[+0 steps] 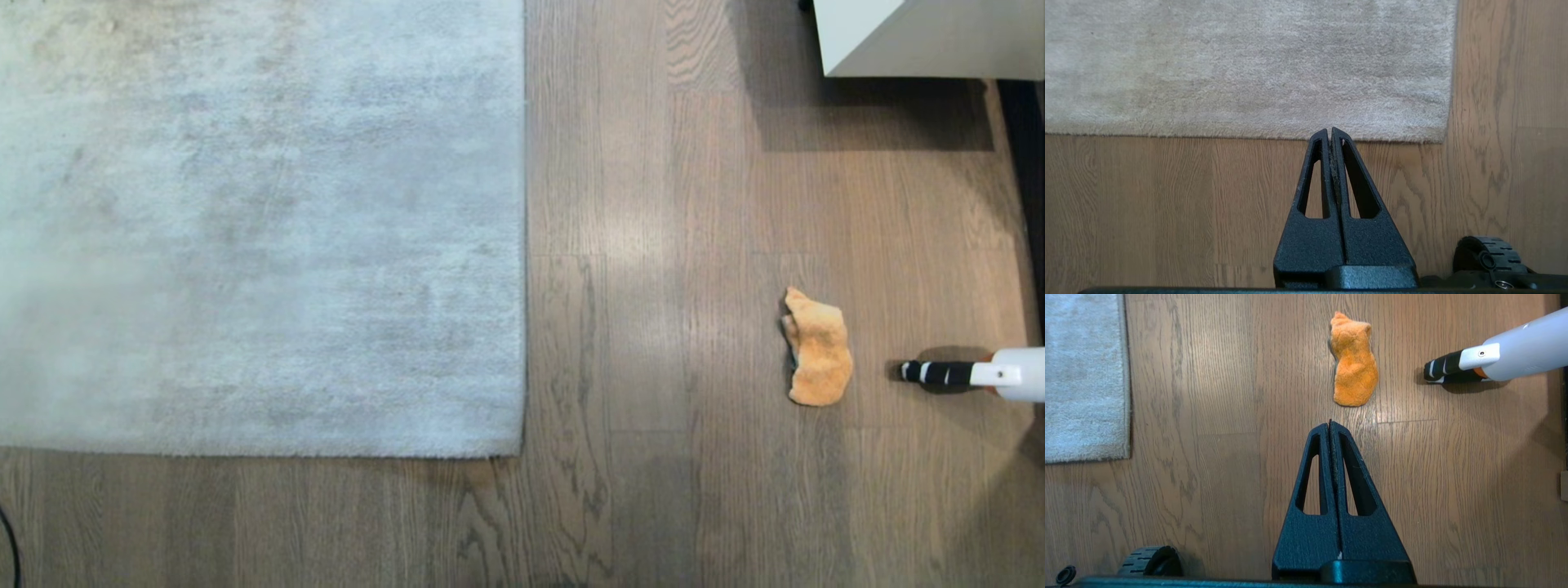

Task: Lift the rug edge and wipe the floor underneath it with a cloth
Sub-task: Lift up the carpet

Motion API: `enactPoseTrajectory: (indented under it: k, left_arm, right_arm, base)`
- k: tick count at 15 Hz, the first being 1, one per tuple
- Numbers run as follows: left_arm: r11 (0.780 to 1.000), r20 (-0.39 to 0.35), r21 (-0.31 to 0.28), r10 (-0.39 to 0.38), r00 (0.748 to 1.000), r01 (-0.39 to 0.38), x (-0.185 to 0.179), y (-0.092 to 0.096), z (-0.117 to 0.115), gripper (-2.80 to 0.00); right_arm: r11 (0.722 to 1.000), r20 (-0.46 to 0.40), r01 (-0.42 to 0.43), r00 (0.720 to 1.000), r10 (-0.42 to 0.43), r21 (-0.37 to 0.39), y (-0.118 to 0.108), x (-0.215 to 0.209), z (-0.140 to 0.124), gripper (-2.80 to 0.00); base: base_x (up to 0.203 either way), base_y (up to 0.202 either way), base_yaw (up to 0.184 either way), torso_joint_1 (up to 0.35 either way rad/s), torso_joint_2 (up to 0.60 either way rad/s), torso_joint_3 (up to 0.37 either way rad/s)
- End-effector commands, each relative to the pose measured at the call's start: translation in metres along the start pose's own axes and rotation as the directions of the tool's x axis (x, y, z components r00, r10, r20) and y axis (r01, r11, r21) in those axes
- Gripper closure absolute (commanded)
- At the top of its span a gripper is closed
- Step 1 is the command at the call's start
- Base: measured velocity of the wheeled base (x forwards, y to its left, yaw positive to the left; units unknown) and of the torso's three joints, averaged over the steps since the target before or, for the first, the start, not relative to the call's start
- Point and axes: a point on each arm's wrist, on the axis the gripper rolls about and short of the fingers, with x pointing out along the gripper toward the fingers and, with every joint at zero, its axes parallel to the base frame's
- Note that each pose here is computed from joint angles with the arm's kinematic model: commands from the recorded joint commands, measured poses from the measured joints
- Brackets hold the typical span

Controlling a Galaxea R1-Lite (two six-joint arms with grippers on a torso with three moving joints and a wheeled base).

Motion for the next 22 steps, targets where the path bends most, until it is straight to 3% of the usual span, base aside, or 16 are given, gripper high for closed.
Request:
enactPoseTrajectory:
  k: [1, 22]
  left_arm:
    - [1.000, -0.001, 0.000, 0.001, 1.000, -0.001, 0.0001, 0.0000, 0.0000, 0.00]
    - [1.000, -0.001, -0.002, 0.001, 1.000, -0.001, 0.0001, 0.0000, 0.0000, 0.00]
  right_arm:
    - [1.000, 0.001, 0.000, 1.000, 0.000, 0.000, 0.0000, 0.0000, 0.0000, 0.00]
    - [1.000, 0.001, 0.001, 1.000, -0.001, 0.000, 0.0000, 0.0000, 0.0000, 0.00]
  base:
    - [0.000, 0.000, 0.000, -0.001, 0.01, -0.199]
    - [0.000, 0.000, 0.000, 0.002, 0.00, -0.198]
